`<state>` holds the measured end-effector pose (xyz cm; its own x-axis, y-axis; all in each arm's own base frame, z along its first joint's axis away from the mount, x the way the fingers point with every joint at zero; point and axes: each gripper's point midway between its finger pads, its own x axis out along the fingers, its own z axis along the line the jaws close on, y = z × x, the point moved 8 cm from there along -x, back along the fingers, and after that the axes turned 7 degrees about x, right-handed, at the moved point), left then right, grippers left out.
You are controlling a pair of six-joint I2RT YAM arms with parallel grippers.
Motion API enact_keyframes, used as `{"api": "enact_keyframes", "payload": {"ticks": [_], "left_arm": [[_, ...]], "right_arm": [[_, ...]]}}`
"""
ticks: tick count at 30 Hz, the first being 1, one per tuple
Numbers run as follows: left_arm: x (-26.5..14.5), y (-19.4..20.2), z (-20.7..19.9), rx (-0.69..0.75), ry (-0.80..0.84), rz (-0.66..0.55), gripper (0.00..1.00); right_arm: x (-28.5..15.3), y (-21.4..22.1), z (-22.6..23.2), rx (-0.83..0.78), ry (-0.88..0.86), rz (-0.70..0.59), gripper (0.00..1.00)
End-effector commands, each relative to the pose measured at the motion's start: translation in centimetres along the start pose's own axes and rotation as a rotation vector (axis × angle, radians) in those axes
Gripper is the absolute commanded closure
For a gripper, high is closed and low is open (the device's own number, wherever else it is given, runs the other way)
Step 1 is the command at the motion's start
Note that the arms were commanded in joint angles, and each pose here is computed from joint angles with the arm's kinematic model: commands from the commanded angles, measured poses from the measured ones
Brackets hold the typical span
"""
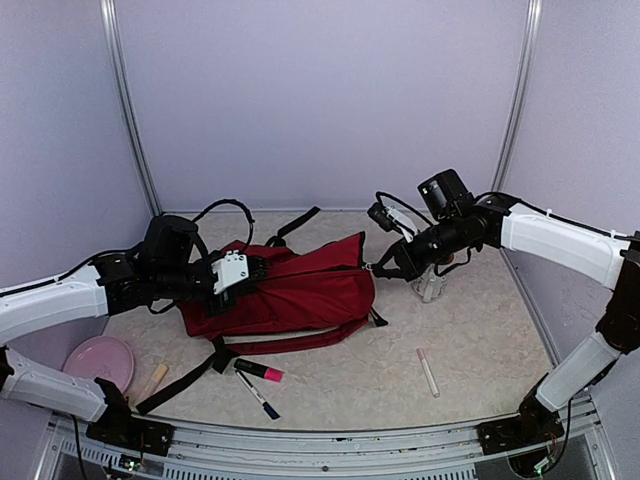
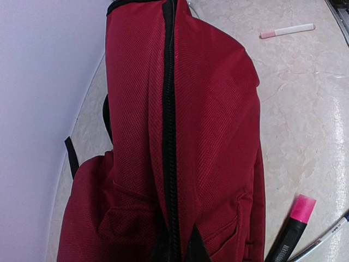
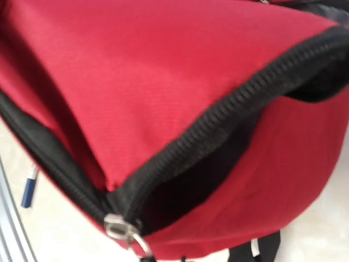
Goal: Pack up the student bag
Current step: Zip the student bag into the largest pocket of the bag, then hold the largest pocket of the student bag.
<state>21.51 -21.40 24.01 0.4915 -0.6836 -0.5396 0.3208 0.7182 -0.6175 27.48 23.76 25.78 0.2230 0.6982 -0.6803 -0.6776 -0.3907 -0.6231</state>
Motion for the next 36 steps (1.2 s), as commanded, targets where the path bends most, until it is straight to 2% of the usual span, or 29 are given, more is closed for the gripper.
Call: {"api": "enact_keyframes", "payload": {"ticks": [1, 2, 4, 5, 6, 8, 11, 12, 14, 16, 20, 22, 25, 26, 36], "left_arm": [[-1.6, 3.9, -0.8, -0.044, 0.033, 0.204, 1.00], [-1.4, 3.7, -0.7, -0.049, 0.035, 0.198, 0.88], [-1.3, 2.3, -0.4, -0.059, 0.038, 0.148, 0.43], [-1.4, 0.9, -0.4, -0.053, 0.048, 0.086, 0.31], [-1.5, -0.8, -0.5, -0.030, 0.052, 0.016, 0.25], [-1.7, -4.0, -1.2, 0.030, 0.039, -0.124, 0.22], [-1.2, -8.1, -2.7, 0.069, 0.055, -0.315, 0.23], [-0.8, -8.9, -3.2, 0.071, 0.064, -0.342, 0.23], [0.7, -9.6, -3.9, 0.075, 0.070, -0.326, 0.24], [2.7, -9.8, -4.2, 0.079, 0.066, -0.258, 0.27], [5.5, -9.9, -4.3, 0.078, 0.067, -0.154, 0.39], [6.2, -9.7, -4.1, 0.079, 0.046, -0.124, 0.52], [6.4, -9.7, -4.1, 0.083, 0.029, -0.111, 0.92], [6.3, -9.6, -4.3, 0.087, 0.031, -0.112, 1.00], [2.7, -6.1, -6.8, 0.101, 0.122, -0.024, 1.00]], "right_arm": [[-0.6, 0.3, -1.0, 0.015, 0.159, 0.029, 1.00], [0.0, 0.1, 0.1, -0.005, 0.128, 0.034, 1.00], [0.8, -0.5, 2.1, -0.037, 0.083, 0.042, 1.00], [1.1, -1.0, 3.6, -0.062, 0.053, 0.039, 1.00], [1.3, -1.3, 4.5, -0.078, 0.030, 0.038, 1.00], [1.7, -1.8, 6.5, -0.115, -0.017, 0.036, 1.00], [1.9, -2.6, 8.8, -0.157, -0.065, 0.032, 1.00], [1.9, -2.8, 9.2, -0.163, -0.069, 0.032, 1.00], [2.0, -2.9, 9.9, -0.174, -0.081, 0.037, 1.00], [1.9, -2.8, 10.2, -0.179, -0.096, 0.042, 1.00], [1.5, -2.7, 10.3, -0.183, -0.102, 0.039, 1.00], [1.4, -2.5, 10.4, -0.184, -0.105, 0.042, 1.00], [1.0, -2.2, 10.0, -0.189, -0.068, 0.040, 1.00], [0.9, -2.1, 9.6, -0.186, -0.045, 0.046, 1.00], [-1.1, -1.6, -0.7, -0.044, 0.221, 0.044, 1.00]]}}
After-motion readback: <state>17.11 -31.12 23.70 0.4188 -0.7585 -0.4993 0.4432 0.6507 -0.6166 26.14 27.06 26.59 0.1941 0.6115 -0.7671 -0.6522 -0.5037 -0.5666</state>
